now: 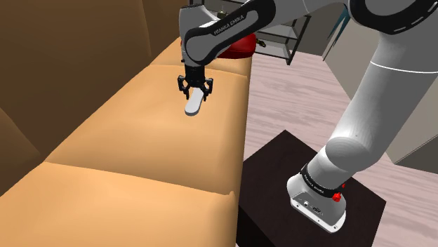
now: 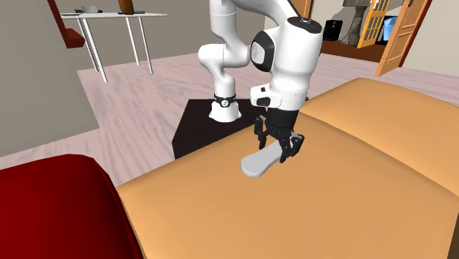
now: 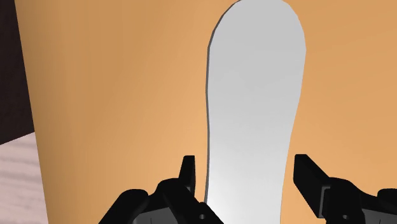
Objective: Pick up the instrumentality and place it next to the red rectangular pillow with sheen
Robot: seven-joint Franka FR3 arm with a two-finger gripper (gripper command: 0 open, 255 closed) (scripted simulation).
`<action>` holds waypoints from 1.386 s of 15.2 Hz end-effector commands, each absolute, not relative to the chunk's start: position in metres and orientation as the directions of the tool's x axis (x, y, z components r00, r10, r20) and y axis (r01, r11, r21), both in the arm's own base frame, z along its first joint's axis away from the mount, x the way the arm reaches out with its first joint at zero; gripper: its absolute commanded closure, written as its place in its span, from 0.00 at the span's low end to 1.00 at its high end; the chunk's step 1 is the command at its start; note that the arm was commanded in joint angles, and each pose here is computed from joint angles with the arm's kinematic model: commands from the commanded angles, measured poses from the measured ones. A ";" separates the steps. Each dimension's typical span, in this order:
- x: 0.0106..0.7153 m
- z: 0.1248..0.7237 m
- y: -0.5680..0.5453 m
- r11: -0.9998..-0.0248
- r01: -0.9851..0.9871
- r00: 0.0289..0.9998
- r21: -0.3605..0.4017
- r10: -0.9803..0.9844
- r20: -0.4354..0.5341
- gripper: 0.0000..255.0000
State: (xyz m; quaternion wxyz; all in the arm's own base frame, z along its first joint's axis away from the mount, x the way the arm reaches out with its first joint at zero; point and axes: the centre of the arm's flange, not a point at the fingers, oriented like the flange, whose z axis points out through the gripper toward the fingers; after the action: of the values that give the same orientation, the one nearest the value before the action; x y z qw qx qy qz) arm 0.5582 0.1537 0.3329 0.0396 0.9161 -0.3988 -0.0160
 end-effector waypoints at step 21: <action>0.558 0.428 0.154 -0.679 -0.729 0.682 0.085 -0.732 0.002 1.00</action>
State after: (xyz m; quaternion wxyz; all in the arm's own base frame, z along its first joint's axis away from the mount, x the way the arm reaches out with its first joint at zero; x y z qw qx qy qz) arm 0.5583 0.1535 0.4229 0.0396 0.9161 -0.3988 -0.0158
